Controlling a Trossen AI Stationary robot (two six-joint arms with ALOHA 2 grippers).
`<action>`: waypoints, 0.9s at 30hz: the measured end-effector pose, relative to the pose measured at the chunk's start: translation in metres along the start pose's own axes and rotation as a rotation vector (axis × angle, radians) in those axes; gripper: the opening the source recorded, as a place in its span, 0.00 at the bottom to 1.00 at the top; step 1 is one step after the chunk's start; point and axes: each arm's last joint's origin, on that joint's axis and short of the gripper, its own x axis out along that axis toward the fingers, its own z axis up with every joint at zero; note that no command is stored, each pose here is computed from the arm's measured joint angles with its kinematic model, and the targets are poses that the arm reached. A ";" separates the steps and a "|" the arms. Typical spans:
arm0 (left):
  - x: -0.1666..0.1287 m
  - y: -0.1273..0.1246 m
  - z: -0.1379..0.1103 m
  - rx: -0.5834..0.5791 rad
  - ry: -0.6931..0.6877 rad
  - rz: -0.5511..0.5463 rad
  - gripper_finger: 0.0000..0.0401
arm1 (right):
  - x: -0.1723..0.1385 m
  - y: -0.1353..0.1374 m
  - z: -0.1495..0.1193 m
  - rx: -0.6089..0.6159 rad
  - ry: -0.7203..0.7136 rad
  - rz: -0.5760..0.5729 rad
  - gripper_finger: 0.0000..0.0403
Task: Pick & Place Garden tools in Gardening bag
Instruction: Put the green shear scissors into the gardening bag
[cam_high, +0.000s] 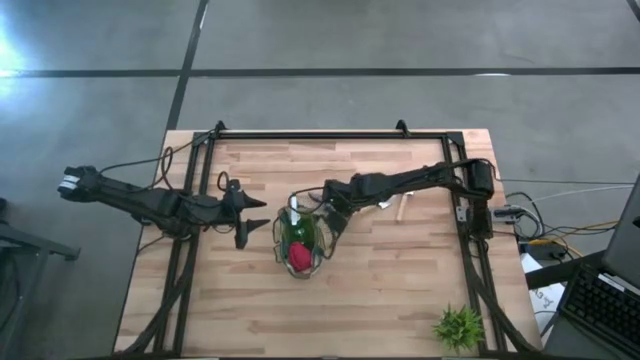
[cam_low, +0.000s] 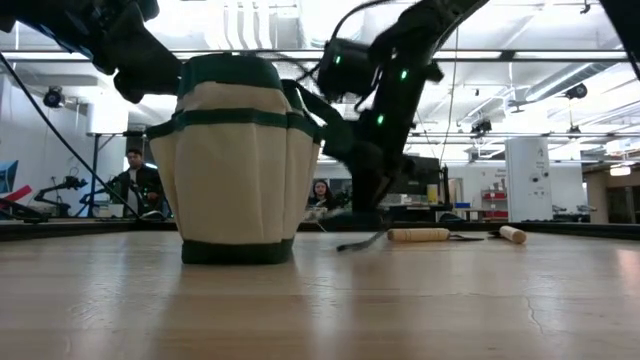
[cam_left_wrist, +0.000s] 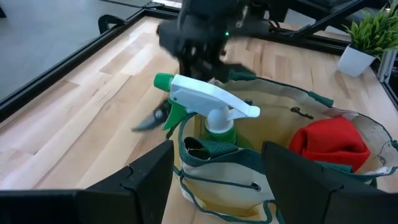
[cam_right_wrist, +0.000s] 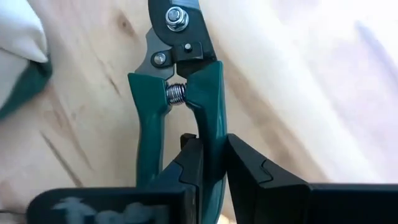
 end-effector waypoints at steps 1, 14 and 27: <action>0.000 0.000 0.000 0.000 0.000 0.000 0.61 | -0.006 -0.001 0.000 -0.003 -0.006 -0.007 0.09; 0.000 0.000 0.000 -0.002 -0.002 -0.001 0.61 | -0.117 -0.013 -0.006 -0.047 -0.214 -0.029 0.09; 0.000 -0.003 0.010 0.026 -0.103 -0.024 0.61 | -0.206 0.012 -0.042 -0.638 -0.501 -0.162 0.09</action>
